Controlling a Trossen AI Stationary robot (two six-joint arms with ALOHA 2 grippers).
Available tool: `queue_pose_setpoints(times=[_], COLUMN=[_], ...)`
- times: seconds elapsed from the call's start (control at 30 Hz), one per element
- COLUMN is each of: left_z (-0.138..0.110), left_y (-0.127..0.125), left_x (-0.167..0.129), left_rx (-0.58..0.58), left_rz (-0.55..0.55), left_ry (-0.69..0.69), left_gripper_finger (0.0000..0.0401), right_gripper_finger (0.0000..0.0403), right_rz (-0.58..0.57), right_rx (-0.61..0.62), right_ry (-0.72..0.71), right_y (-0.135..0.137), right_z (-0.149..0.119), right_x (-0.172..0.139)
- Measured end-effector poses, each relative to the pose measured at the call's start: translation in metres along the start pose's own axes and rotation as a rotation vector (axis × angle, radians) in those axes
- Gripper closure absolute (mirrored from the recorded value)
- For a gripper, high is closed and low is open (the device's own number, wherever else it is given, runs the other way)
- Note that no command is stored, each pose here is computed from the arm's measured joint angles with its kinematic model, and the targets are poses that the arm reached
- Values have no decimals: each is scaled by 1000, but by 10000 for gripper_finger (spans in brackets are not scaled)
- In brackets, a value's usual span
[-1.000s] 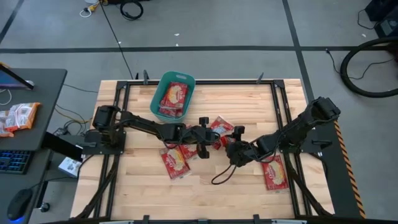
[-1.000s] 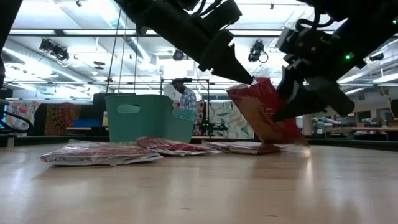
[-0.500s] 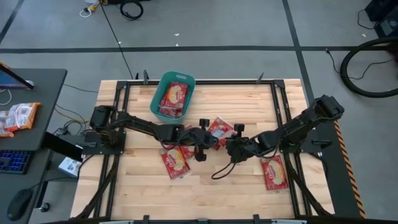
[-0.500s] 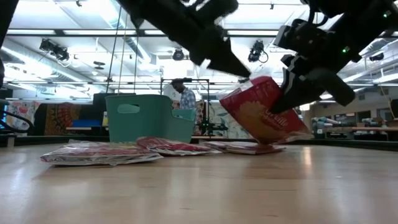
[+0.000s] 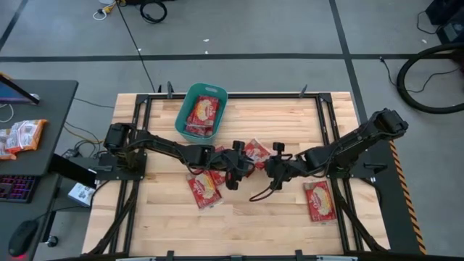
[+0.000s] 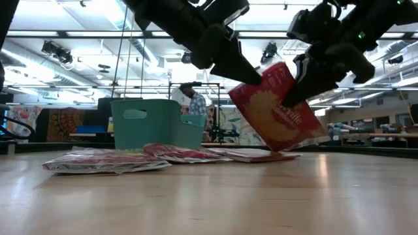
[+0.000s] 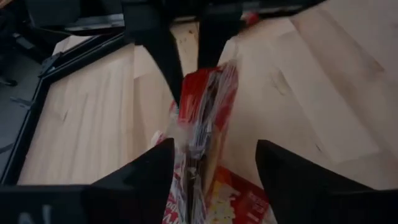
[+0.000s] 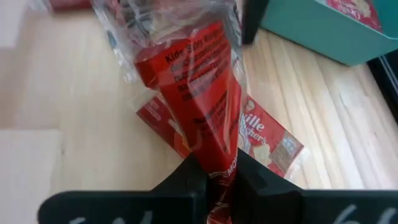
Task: Sort popcorn bags into baskets
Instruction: Put the red popcorn bag into the green bin
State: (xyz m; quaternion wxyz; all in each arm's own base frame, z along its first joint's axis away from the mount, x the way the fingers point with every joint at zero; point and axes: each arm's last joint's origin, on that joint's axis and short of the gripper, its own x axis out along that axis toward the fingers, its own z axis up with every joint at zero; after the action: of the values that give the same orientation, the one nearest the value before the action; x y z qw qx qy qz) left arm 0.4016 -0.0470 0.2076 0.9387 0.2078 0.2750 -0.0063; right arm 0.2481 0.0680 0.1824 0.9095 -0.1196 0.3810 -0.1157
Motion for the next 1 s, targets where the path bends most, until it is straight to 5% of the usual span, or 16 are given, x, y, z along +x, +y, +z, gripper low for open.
queue_pose_setpoints(times=[0.3, 0.67, 1.0], left_z=[0, -2, -1], left_y=[1, 3, 24], left_x=[0, 0, -25], left_rx=[-2, -95, -140], left_rz=[46, 22, -25], left_ry=[17, 14, 77], left_gripper_finger=[198, 370, 372], right_gripper_finger=[365, 351, 298], right_rz=[180, 205, 168], right_rx=[144, 194, 169], right_ry=[-99, -90, -105], right_y=[-9, -15, -33], right_z=[14, 15, 27], right_x=[-8, -6, -34])
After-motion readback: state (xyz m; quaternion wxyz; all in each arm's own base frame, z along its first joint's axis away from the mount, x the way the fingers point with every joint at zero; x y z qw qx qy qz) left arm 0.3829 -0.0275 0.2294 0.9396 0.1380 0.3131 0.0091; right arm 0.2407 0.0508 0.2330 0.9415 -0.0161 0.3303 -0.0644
